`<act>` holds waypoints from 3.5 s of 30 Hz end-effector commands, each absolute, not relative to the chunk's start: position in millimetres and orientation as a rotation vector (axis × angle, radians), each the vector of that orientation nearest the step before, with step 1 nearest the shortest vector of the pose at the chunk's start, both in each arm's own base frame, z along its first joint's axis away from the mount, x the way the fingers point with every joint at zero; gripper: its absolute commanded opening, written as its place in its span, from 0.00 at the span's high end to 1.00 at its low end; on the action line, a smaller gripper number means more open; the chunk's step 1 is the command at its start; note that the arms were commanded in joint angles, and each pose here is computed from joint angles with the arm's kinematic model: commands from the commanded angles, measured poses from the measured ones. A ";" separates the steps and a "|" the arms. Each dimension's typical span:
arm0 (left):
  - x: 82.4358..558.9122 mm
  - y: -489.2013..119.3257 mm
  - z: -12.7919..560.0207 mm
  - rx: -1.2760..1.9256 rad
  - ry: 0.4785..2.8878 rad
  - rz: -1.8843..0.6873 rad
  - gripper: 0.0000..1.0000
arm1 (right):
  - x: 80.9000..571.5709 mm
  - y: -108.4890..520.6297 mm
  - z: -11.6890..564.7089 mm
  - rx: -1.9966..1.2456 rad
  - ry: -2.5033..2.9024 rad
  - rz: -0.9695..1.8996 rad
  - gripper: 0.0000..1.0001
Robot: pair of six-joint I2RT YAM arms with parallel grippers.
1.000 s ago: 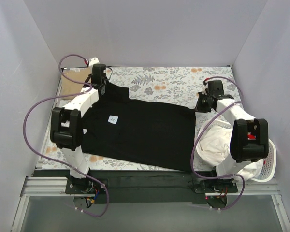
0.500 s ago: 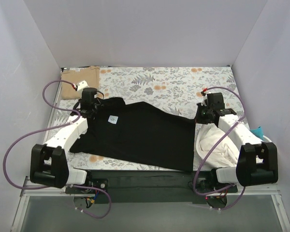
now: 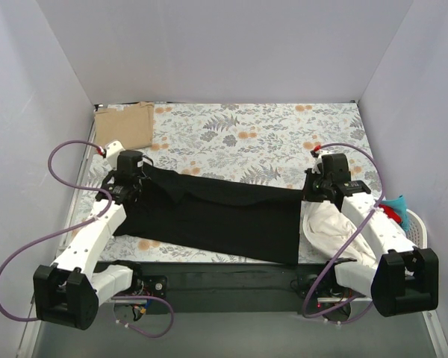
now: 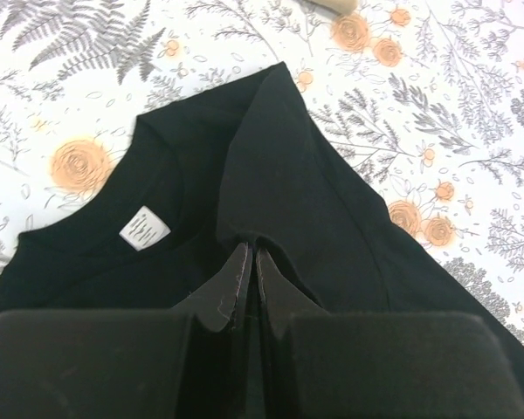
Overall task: Fold and stack the t-shirts
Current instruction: Fold the tshirt
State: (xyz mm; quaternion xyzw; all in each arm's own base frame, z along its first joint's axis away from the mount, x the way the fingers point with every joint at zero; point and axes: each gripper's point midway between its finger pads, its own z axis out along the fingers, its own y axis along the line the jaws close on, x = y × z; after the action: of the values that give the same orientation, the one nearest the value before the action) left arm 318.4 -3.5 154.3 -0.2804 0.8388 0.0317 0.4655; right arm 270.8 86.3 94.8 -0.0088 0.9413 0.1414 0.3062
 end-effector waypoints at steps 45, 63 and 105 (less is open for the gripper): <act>301.1 -7.4 214.7 -0.642 2.029 0.005 0.26 | 221.2 109.1 137.2 -0.140 2.473 0.310 0.48; 355.9 0.2 106.6 -0.685 2.359 -0.022 0.27 | 240.8 194.0 111.7 -0.325 2.503 0.456 0.50; 471.8 -185.6 0.1 -0.231 2.653 -0.207 0.30 | 159.9 203.3 14.5 -0.083 2.786 0.491 0.52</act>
State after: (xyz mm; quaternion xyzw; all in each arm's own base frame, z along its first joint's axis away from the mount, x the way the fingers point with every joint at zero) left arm 490.2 -156.3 26.0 -0.1118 0.9501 -0.0454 0.2876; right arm 183.3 212.6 25.5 -0.0370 0.9621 0.1903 0.1917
